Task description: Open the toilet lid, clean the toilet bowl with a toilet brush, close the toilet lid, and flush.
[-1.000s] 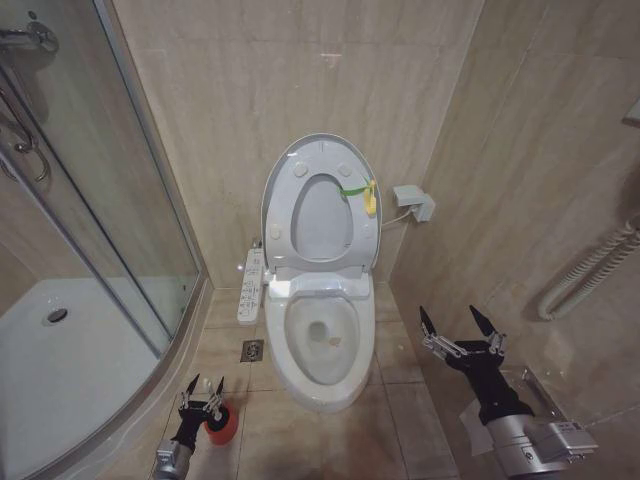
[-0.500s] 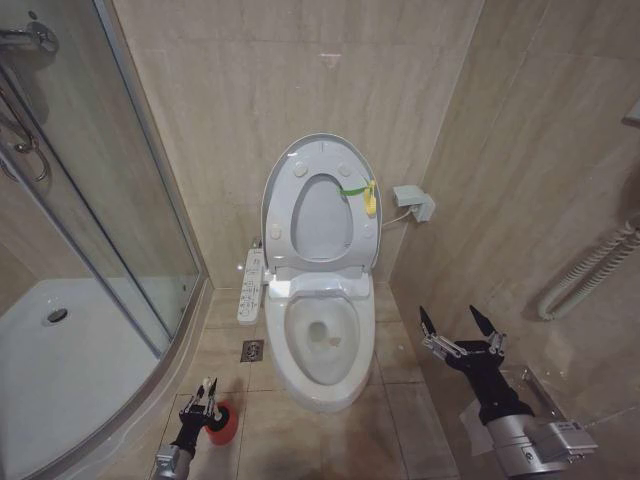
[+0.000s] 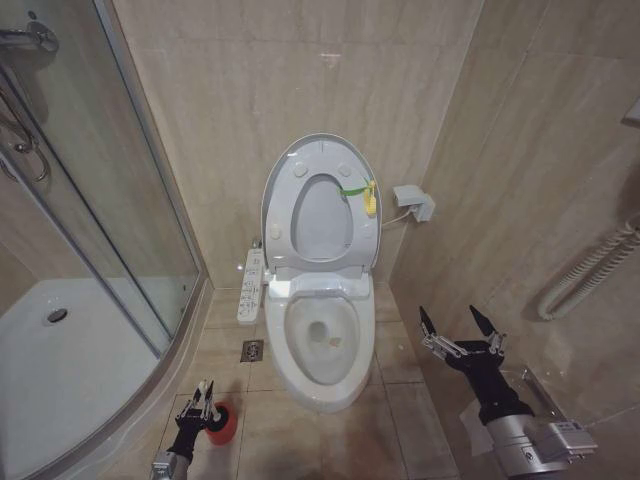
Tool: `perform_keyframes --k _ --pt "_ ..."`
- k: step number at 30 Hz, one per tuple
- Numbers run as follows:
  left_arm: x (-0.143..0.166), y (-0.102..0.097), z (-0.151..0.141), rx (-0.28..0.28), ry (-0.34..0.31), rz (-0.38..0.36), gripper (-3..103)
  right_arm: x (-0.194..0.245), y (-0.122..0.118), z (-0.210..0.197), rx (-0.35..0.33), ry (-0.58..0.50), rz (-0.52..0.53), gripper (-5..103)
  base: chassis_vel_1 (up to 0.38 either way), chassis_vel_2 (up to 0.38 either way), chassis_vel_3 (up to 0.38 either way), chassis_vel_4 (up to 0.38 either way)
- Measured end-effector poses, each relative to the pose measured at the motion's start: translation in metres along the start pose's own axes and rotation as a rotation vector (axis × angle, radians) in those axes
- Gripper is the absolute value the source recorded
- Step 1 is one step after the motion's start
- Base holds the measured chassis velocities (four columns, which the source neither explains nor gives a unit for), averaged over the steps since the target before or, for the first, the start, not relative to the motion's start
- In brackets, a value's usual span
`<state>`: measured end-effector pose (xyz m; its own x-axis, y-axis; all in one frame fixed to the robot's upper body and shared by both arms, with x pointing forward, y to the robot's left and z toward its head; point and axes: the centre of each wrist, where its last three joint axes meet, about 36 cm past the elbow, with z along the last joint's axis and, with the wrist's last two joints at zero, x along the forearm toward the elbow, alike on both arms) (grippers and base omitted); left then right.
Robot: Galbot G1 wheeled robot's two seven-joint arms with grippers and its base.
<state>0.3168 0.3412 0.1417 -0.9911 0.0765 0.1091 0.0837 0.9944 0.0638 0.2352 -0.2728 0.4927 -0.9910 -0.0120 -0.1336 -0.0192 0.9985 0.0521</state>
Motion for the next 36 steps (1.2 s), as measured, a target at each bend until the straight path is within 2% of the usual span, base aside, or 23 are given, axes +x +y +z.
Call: perform_keyframes --k 16,24,31,36 --pt "0.026 0.001 -0.036 -0.012 -0.085 -0.007 20 0.000 0.000 0.000 0.000 0.000 0.000 100 0.000 0.000 0.000 0.000" --pt "0.049 -0.001 -0.056 0.021 -0.133 -0.021 20 0.000 0.000 0.000 0.000 0.000 0.000 100 0.000 0.000 0.000 0.000" --pt "0.070 -0.010 -0.076 0.040 -0.162 -0.037 20 0.000 0.000 0.000 0.000 0.000 0.000 100 0.000 0.000 0.000 0.000" --pt "0.098 -0.025 -0.101 0.056 -0.193 -0.038 20 0.000 0.000 0.000 0.000 0.000 0.000 100 0.000 0.000 0.000 0.000"
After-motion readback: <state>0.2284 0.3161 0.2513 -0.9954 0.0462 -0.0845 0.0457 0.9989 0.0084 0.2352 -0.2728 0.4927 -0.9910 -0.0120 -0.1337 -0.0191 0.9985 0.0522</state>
